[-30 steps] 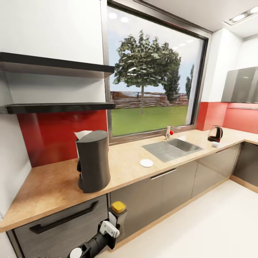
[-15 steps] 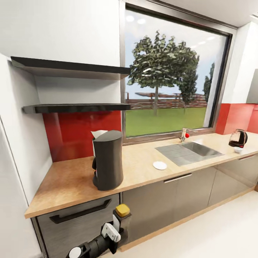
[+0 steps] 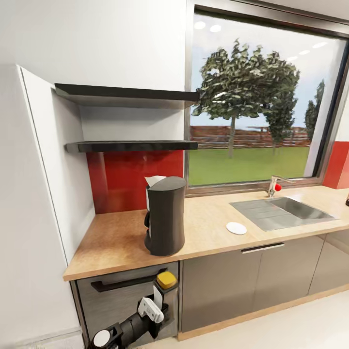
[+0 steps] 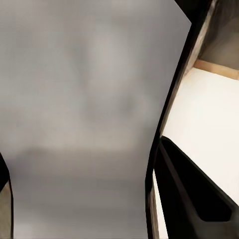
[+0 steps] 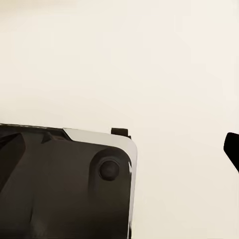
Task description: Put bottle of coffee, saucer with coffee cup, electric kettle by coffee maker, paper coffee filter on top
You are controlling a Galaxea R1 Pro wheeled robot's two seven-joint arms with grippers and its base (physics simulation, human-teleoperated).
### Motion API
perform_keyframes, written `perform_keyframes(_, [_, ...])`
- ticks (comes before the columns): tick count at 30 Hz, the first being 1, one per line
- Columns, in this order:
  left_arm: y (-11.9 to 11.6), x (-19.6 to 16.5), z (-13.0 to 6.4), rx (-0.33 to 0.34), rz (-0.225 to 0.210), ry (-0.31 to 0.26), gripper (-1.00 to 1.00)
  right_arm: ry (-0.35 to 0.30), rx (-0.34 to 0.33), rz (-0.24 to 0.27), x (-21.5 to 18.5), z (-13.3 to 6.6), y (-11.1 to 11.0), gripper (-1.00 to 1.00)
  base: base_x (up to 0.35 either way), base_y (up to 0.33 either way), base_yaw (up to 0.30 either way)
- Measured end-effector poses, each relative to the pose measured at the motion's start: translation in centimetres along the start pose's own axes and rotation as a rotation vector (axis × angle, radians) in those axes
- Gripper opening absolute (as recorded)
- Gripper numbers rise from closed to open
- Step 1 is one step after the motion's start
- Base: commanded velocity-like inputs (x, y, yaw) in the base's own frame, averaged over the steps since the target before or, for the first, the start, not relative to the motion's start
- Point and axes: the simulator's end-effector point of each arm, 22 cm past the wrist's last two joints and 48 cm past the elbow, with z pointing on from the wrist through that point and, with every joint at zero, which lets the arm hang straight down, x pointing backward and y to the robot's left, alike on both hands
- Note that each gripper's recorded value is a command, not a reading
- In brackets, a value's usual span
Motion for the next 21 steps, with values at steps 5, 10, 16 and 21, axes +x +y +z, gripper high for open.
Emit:
perform_keyframes(5, [1.4,-2.4,-0.9,-0.016,0.028,-0.008,-1.0,0.0,0.0,-0.001,0.0,0.0,0.0,1.0,0.0,0.0,0.267])
perform_keyframes(10, [3.7,-9.2,-2.7,-0.061,0.048,-0.05,-1.0,0.001,-0.001,-0.003,0.0,0.0,0.0,1.0,0.0,0.0,0.072])
perform_keyframes(16, [7.9,-12.8,-5.4,-0.161,-0.006,-0.056,-1.0,0.003,-0.002,-0.007,0.1,0.0,0.1,1.0,0.0,0.0,0.007])
perform_keyframes(21, [12.0,-15.4,-7.3,-0.245,-0.027,-0.095,-1.0,0.002,-0.002,-0.006,0.1,0.0,0.1,1.0,0.0,0.0,0.0])
